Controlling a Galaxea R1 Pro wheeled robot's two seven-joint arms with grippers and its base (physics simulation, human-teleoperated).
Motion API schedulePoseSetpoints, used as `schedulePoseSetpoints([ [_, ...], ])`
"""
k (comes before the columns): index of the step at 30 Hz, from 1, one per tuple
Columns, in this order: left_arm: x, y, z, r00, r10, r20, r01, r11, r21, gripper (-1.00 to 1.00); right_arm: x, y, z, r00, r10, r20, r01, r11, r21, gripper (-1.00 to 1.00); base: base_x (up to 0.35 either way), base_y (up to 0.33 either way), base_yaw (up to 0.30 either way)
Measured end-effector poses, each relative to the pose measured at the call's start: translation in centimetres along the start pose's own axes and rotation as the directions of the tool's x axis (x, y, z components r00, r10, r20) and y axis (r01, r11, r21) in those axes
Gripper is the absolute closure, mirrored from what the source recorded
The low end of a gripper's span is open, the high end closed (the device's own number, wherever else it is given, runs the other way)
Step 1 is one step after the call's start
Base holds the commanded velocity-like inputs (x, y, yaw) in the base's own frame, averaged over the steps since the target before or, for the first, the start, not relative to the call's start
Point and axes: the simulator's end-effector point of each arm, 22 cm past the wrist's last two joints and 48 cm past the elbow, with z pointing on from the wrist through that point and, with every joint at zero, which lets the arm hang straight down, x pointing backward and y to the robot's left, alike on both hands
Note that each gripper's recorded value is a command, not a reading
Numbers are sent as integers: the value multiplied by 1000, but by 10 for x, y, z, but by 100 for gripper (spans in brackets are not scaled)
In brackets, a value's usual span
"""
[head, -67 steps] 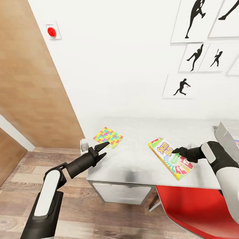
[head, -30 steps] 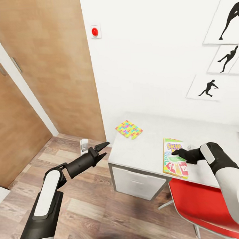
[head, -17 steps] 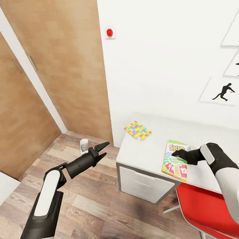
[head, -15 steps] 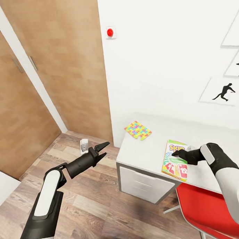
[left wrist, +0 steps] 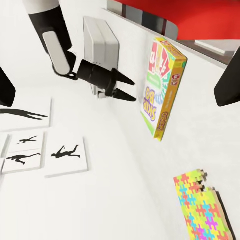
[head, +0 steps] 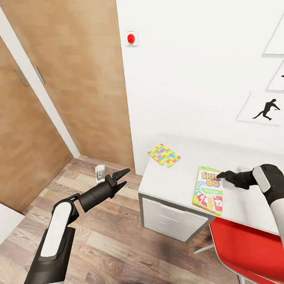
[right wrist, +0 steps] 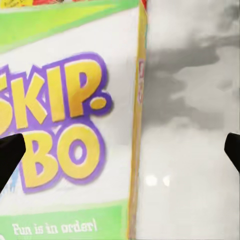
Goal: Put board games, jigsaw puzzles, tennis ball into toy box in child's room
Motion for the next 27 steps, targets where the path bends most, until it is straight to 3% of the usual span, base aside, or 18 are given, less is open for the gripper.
schedulePoseSetpoints([
  [10, 0, 1, 0, 1000, 0, 1, 0, 1000, -2, -100, -39, -25, -31, 996, -4, 92, 2, 1000, 31, -100, 0, 0, 0],
  [27, -1, 2, -1, 1000, -2, 3, 2, 1000, -5, -100, -55, -24, -44, 991, -16, 134, 12, 1000, 29, -100, 0, 0, 0],
])
